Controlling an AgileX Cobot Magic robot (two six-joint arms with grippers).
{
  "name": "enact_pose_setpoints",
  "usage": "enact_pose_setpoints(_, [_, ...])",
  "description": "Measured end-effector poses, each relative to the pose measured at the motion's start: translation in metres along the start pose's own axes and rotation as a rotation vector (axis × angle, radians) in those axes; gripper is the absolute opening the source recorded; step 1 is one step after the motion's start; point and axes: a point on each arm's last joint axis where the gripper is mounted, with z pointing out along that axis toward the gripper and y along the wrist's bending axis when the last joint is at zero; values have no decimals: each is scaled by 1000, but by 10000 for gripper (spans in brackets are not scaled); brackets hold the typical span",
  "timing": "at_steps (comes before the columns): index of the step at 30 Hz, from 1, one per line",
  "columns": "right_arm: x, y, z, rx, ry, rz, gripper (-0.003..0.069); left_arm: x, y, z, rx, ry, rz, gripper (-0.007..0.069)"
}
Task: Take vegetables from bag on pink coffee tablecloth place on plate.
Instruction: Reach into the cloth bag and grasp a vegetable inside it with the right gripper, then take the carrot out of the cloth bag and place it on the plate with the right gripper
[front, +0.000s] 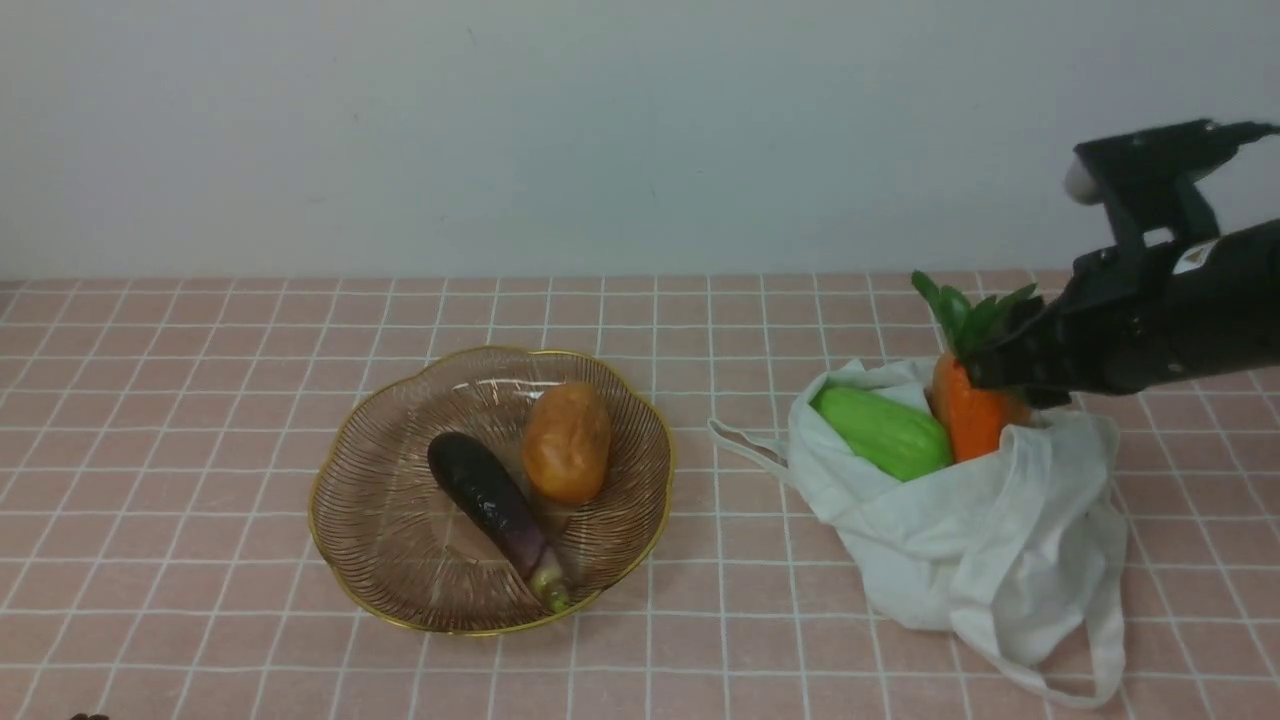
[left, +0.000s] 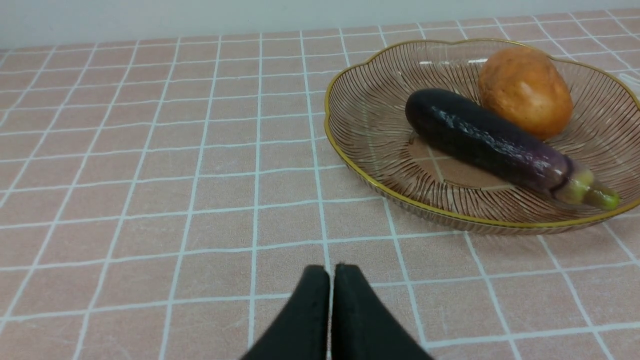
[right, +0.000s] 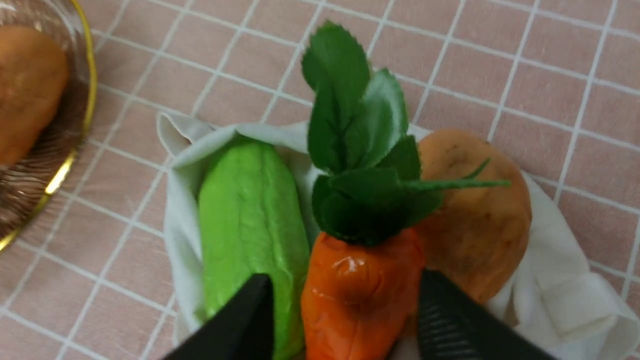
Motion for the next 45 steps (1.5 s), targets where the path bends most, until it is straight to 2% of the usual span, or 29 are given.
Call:
enact_pose_setpoints(2, [2, -1, 7, 0, 12, 8, 485, 0, 0, 0, 0, 0, 0, -6])
enact_pose_setpoints(5, [4, -2, 15, 1, 26, 13, 520, 0, 0, 0, 0, 0, 0, -6])
enact_pose_setpoints(7, [4, -3, 17, 3, 27, 15, 519, 0, 0, 0, 0, 0, 0, -6])
enact_pose_setpoints(8, [4, -3, 19, 4, 28, 17, 489, 0, 0, 0, 0, 0, 0, -6])
enact_pose_setpoints(10, [3, -4, 20, 5, 21, 22, 376, 0, 0, 0, 0, 0, 0, -6])
enact_pose_setpoints(11, [3, -4, 20, 5, 21, 22, 362, 0, 0, 0, 0, 0, 0, -6])
enact_pose_setpoints(13, [-2, -4, 18, 3, 11, 20, 249, 0, 0, 0, 0, 0, 0, -6])
enact_pose_setpoints(17, [-12, -1, 5, -11, -6, 9, 268, 0, 0, 0, 0, 0, 0, -6])
enact_pose_setpoints(25, [-50, 9, -60, -17, -210, -16, 268, 0, 0, 0, 0, 0, 0, -6])
enact_pose_setpoints(29, [-68, 18, -92, -84, -325, 45, 268, 0, 0, 0, 0, 0, 0, -6])
enact_pose_setpoints(34, [-89, 42, -111, -222, -407, 51, 268, 0, 0, 0, 0, 0, 0, -6])
enact_pose_setpoints(35, [-95, 60, -109, -295, -412, 21, 268, 0, 0, 0, 0, 0, 0, -6])
enact_pose_setpoints(36, [-98, 69, -107, -324, -413, -10, 268, 0, 0, 0, 0, 0, 0, -6])
enact_pose_setpoints(39, [-104, 101, -85, -406, -381, -104, 268, 0, 0, 0, 0, 0, 0, -6])
enact_pose_setpoints(40, [-104, 103, -83, -410, -376, -111, 268, 0, 0, 0, 0, 0, 0, -6])
enact_pose_setpoints(41, [-105, 120, -64, -441, -345, -153, 268, 0, 0, 0, 0, 0, 0, -6])
enact_pose_setpoints(45, [-100, 152, -13, -460, -289, -195, 268, 0, 0, 0, 0, 0, 0, -6])
